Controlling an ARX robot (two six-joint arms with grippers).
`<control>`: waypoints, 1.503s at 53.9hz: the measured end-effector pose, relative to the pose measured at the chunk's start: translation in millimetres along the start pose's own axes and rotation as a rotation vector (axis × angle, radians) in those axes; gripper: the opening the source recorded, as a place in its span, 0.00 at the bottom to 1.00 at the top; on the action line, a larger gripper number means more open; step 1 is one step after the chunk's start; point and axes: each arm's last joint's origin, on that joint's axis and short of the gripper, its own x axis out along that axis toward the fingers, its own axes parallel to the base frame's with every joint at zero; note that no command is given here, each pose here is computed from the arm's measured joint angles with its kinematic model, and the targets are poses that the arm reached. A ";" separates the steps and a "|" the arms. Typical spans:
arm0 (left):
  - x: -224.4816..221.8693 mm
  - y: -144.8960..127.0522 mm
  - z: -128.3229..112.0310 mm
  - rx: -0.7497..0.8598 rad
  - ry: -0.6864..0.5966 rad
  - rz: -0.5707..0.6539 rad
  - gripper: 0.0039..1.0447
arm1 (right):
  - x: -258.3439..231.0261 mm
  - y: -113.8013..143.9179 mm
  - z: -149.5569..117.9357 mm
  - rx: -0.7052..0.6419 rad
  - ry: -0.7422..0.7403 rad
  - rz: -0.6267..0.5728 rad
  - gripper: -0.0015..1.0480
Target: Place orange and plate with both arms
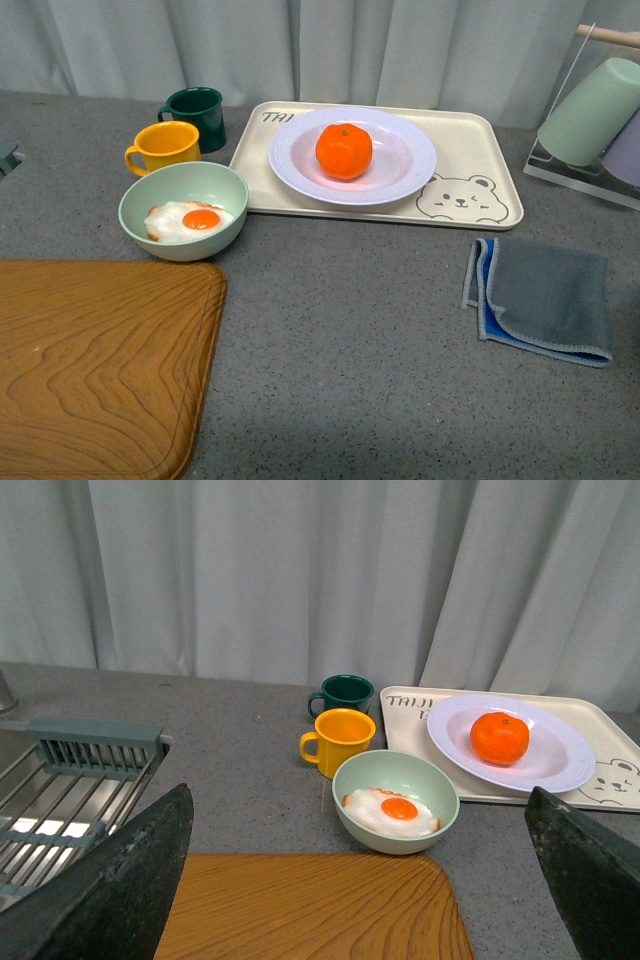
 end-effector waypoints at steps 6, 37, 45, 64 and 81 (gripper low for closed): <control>0.0 0.0 0.0 0.000 0.000 0.000 0.94 | -3.3 0.0 0.7 0.000 -0.003 0.000 0.01; 0.0 0.0 0.0 0.000 0.000 0.000 0.94 | -16.8 0.0 1.1 0.000 -0.006 0.000 0.01; 0.0 0.0 0.0 0.000 0.000 0.000 0.94 | -19.3 0.0 0.8 0.000 -0.006 0.000 0.01; 0.0 0.0 0.0 0.000 0.000 0.000 0.94 | -29.4 0.0 -1.8 -0.002 0.000 0.003 0.35; 0.0 0.0 0.0 0.000 0.000 0.000 0.94 | -29.4 0.0 -1.7 -0.002 -0.001 0.003 0.91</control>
